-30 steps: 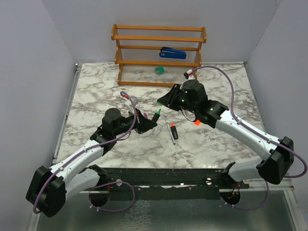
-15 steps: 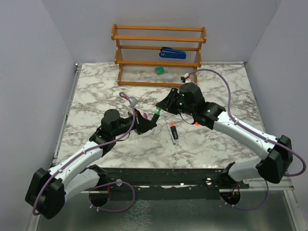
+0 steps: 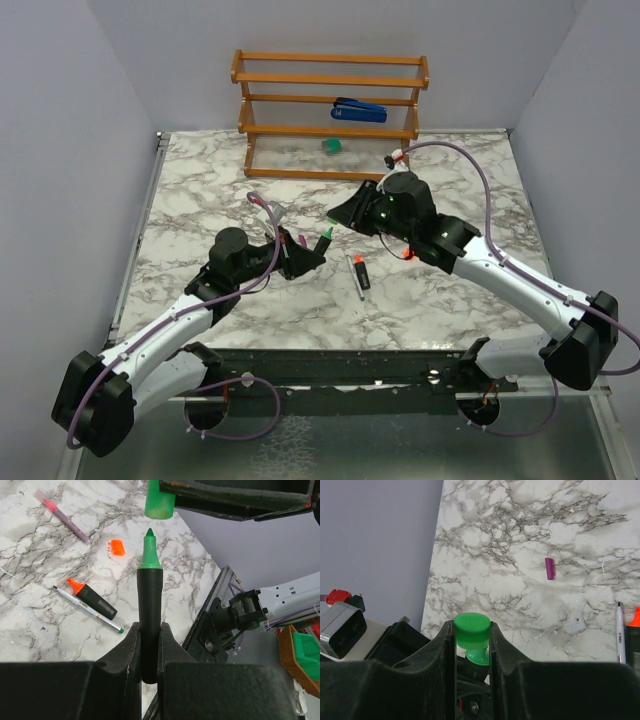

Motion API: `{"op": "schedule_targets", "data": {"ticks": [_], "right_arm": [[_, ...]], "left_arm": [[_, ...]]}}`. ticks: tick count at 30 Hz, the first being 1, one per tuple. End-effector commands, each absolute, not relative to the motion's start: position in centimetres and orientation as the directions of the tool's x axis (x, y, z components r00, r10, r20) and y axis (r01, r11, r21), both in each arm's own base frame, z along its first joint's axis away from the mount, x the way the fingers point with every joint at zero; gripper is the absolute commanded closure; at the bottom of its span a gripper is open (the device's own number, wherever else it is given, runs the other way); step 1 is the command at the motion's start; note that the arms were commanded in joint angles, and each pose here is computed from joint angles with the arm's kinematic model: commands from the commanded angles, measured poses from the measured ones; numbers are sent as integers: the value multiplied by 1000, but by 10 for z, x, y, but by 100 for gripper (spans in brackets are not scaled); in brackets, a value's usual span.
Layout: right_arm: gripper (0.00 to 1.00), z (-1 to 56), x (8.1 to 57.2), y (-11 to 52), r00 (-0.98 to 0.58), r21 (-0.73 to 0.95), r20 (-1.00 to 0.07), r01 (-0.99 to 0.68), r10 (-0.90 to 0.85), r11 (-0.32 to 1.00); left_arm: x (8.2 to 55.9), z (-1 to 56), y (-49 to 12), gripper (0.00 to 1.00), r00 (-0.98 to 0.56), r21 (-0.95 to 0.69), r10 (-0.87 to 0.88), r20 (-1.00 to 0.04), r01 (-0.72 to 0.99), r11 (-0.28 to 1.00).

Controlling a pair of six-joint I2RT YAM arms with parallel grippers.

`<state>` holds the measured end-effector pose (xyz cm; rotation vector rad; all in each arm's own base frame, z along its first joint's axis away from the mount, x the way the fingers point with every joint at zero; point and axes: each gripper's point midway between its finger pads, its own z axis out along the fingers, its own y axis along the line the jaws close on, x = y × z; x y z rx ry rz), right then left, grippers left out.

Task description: Insert the pens into the pen caps

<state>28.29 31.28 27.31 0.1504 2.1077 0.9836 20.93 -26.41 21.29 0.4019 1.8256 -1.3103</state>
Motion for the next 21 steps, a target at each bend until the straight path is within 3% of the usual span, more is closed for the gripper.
{"op": "schedule_targets", "data": {"ticks": [1,21], "right_arm": [[100,257,272,324,-732,705,-579,-229,358,671],[100,249,248,341,-792,765,-501,-218,347,606]], "left_arm": [[207,216,-262,100,-591,-623,-217,-777,675,396],[217,213,-261,100,-579,-614,-228,-782,659,434]]}}
